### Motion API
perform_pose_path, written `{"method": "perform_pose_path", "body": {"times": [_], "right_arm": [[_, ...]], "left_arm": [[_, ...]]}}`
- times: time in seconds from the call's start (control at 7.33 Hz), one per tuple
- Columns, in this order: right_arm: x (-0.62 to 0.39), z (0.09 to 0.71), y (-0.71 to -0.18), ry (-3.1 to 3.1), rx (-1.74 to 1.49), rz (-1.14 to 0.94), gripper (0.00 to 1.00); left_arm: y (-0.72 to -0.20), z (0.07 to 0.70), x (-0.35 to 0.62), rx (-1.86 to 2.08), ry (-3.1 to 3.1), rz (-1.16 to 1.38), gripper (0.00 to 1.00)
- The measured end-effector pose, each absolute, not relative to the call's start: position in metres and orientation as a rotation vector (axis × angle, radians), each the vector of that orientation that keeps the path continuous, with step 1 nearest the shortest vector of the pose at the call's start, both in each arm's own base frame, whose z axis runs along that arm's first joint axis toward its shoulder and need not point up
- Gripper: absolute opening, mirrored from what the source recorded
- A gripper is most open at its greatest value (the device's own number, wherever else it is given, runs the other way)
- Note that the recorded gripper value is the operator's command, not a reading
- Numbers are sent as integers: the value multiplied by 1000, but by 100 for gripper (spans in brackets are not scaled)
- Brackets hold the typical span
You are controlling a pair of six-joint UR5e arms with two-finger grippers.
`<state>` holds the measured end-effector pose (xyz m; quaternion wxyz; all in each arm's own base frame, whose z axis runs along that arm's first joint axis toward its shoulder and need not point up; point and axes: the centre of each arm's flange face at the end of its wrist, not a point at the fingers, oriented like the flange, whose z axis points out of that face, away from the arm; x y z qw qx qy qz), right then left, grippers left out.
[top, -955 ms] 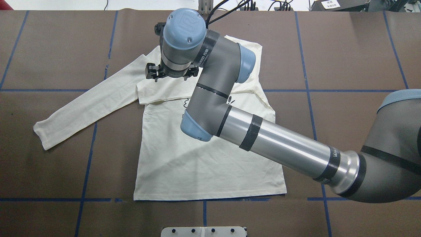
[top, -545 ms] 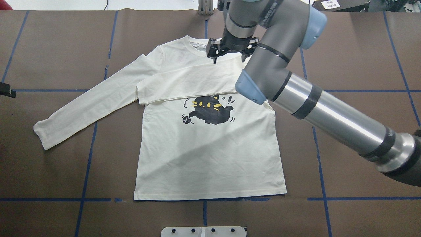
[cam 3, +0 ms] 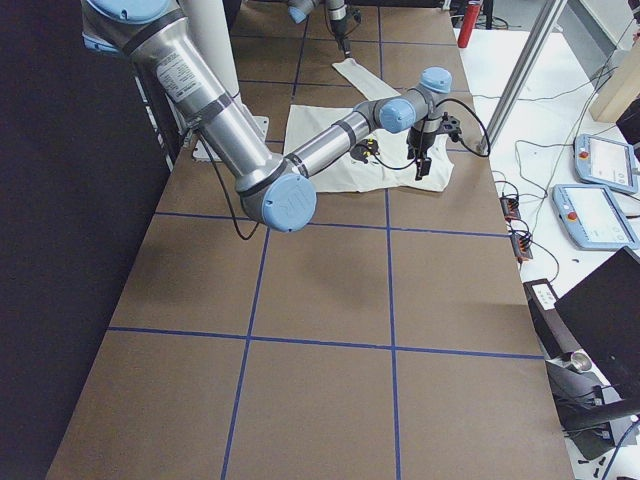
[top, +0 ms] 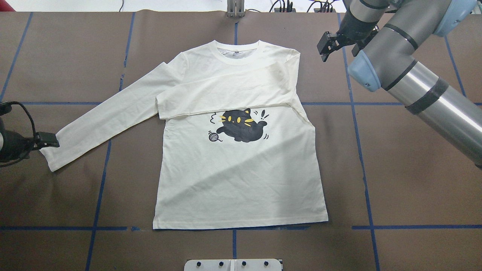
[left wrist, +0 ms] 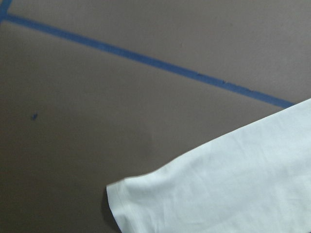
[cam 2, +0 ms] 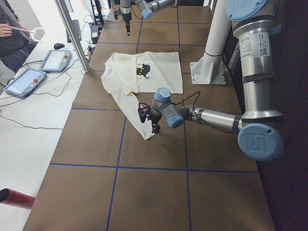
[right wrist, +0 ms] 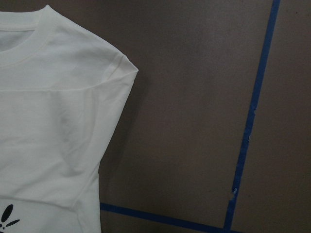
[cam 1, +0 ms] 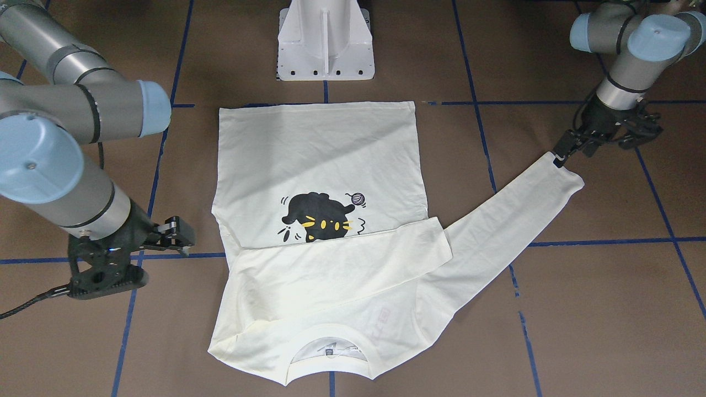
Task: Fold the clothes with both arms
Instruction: 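Move the left gripper to the other sleeve cuff while the right gripper withdraws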
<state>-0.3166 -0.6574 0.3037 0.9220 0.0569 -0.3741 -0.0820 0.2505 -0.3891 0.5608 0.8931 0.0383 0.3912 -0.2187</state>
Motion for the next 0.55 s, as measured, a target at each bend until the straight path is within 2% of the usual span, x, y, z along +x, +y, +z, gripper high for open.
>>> {"method": "perform_pose_path", "body": {"times": [0.55], "right_arm": [[-308,313,-658,-783,104,-178,100]], "left_arm": [[-389,590,264,80,754,-478,96]]}}
